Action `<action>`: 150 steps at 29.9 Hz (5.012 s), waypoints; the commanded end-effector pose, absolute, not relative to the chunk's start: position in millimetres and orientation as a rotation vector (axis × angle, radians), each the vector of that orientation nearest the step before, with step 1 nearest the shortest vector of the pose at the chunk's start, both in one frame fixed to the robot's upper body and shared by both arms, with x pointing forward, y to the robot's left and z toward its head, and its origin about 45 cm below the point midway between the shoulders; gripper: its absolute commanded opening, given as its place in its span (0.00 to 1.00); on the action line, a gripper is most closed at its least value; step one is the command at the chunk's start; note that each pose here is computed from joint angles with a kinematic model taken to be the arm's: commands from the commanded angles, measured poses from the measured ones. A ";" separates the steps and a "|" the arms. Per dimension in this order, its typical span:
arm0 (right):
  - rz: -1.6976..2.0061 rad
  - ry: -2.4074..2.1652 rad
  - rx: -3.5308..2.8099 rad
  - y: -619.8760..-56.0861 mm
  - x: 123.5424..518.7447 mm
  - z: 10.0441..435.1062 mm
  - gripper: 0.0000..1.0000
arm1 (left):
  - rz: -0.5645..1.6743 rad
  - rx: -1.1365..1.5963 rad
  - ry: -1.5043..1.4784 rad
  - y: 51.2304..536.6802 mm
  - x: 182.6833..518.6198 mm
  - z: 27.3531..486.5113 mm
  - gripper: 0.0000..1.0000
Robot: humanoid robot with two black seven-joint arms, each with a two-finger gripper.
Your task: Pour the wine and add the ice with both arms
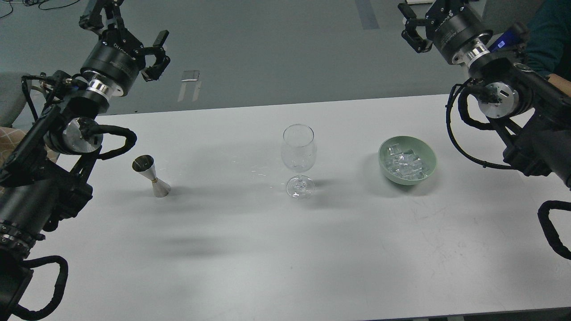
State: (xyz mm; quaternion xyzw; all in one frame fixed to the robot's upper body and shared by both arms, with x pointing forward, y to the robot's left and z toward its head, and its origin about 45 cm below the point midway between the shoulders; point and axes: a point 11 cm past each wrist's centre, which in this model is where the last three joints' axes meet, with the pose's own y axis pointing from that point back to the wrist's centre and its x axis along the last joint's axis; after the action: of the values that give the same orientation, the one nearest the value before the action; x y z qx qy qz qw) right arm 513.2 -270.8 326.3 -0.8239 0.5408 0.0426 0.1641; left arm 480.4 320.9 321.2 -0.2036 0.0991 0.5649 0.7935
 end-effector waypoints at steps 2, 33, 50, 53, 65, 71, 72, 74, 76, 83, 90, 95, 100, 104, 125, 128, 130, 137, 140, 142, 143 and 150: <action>0.119 1.547 -2.349 -272.8 513.1 326.1 1.00 | 1.215 -0.440 0.215 321.2 480.4 321.3 1.00; 0.119 1.563 -2.352 -272.1 512.9 322.3 1.00 | 1.312 -0.700 0.780 423.9 251.5 249.5 0.98; 0.113 1.596 -2.352 -275.0 512.3 317.2 1.00 | 1.464 -0.757 1.141 390.5 232.3 147.5 0.99; 0.120 1.605 -2.352 -277.0 511.2 313.4 1.00 | 1.477 -0.770 1.174 384.5 238.1 138.9 0.99; 0.124 1.614 -2.354 -276.4 510.7 310.1 1.00 | 1.462 -0.787 1.270 358.5 273.7 134.4 1.00; 0.128 1.616 -2.354 -276.2 510.3 308.2 1.00 | 1.482 -0.773 1.286 351.6 287.8 121.3 1.00; 0.130 1.616 -2.356 -275.5 510.1 307.2 1.00 | 1.486 -0.771 1.293 349.1 292.0 117.5 1.00; 0.128 1.617 -2.355 -275.5 510.4 307.9 1.00 | 1.488 -0.775 1.298 348.0 297.4 115.6 1.00; 0.128 1.619 -2.354 -275.6 510.4 307.9 1.00 | 1.495 -0.776 1.305 349.7 302.3 112.8 1.00; 0.128 1.634 -2.355 -276.9 509.7 304.4 1.00 | 1.506 -0.790 1.316 352.9 318.7 109.8 1.00; 0.125 1.637 -2.359 -276.8 509.8 304.1 1.00 | 1.517 -0.790 1.325 355.8 327.0 106.3 1.00; 0.124 1.637 -2.361 -276.7 509.7 304.0 1.00 | 1.508 -0.800 1.315 355.3 335.4 111.4 0.99; 0.122 1.639 -2.360 -277.5 509.7 304.3 1.00 | 1.508 -0.803 1.314 355.9 343.9 113.2 0.96; 0.121 1.640 -2.368 -277.4 509.4 303.1 1.00 | 1.508 -0.800 1.315 355.9 350.5 113.3 0.77; 0.114 1.651 -2.368 -278.5 509.7 303.5 1.00 | 1.502 -0.802 1.311 357.4 351.4 114.8 0.23; 0.113 1.652 -2.367 -279.3 509.7 303.7 1.00 | 1.480 -0.815 1.290 357.1 352.4 118.0 0.16; 0.111 1.658 -2.365 -280.4 509.8 303.9 1.00 | 1.468 -0.822 1.278 356.8 352.5 119.4 0.13; 0.112 1.663 -2.364 -280.0 510.0 303.4 1.00 | 1.471 -0.869 1.268 364.5 352.8 123.7 0.07; 0.112 1.663 -2.364 -280.0 510.0 303.4 1.00 | 1.454 -0.888 1.256 363.3 356.1 131.0 0.05; 0.111 1.664 -2.364 -279.9 510.3 304.0 1.00 | 1.438 -0.897 1.244 362.3 358.2 137.8 0.03; 0.110 1.666 -2.363 -280.7 510.3 304.2 1.00 | 1.425 -0.898 1.235 360.0 360.0 144.2 0.02; 0.109 1.663 -2.363 -280.6 510.2 304.4 1.00 | 1.353 -0.881 1.207 338.1 367.4 182.8 0.00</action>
State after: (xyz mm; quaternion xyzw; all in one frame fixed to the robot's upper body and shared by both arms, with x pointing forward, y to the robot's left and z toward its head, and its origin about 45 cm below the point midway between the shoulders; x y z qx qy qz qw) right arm 510.4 -279.9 304.7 -0.8110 0.5705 0.0376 0.1243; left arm 365.7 346.6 168.1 -0.3701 0.5063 0.5737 0.5268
